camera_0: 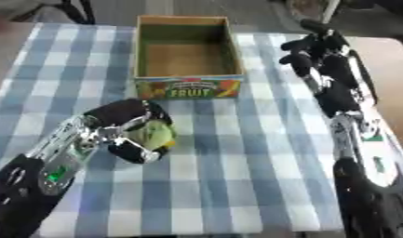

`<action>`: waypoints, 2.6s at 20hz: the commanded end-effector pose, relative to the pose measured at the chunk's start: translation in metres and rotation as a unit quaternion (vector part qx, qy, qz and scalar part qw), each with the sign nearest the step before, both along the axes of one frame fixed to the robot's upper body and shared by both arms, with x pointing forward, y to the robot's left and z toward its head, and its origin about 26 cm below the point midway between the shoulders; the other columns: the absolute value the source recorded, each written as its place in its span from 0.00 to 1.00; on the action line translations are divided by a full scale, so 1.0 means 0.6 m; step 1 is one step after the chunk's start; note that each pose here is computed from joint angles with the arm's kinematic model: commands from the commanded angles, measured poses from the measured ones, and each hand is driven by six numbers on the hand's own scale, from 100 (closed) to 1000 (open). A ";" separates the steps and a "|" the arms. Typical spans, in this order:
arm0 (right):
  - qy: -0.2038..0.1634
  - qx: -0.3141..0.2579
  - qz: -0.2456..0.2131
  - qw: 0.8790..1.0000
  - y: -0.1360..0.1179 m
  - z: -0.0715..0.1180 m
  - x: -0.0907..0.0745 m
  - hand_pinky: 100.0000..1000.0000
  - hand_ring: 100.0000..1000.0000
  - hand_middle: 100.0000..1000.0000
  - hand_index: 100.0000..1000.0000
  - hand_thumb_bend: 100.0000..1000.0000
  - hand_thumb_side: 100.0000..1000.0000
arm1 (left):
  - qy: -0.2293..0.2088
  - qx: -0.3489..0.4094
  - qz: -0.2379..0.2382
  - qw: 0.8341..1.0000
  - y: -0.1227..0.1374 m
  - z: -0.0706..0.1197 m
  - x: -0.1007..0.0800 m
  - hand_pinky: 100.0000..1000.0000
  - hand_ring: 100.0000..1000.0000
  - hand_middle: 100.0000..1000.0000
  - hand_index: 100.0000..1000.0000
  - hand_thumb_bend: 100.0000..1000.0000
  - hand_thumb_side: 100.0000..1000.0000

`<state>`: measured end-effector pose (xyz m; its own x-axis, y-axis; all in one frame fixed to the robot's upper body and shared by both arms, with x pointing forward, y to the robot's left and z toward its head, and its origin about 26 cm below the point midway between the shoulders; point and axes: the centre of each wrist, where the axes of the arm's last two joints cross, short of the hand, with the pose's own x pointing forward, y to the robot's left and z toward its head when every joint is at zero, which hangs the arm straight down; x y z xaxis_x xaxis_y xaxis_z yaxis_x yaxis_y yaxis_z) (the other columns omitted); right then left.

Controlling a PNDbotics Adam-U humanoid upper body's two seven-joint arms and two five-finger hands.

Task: Pick up objects on the table and place them in the box.

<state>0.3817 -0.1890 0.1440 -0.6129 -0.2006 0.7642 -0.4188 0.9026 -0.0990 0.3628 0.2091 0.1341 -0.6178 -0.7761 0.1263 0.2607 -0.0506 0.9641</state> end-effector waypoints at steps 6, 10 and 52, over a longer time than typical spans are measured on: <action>-0.014 -0.004 0.002 1.000 -0.001 0.015 0.001 0.56 0.66 0.44 0.80 0.43 0.18 | -0.012 -0.011 -0.017 1.000 0.005 0.014 -0.002 0.00 0.08 0.25 0.49 0.00 0.17; -0.013 -0.005 0.001 1.000 -0.002 0.014 0.001 0.56 0.66 0.44 0.80 0.43 0.18 | -0.017 -0.022 -0.022 0.999 0.006 0.018 -0.003 0.00 0.00 0.16 0.41 0.00 0.17; -0.023 -0.018 0.029 0.999 0.015 0.024 0.003 0.56 0.66 0.44 0.80 0.42 0.17 | -0.240 -0.122 0.051 0.962 0.082 0.204 0.084 0.00 0.00 0.21 0.46 0.00 0.11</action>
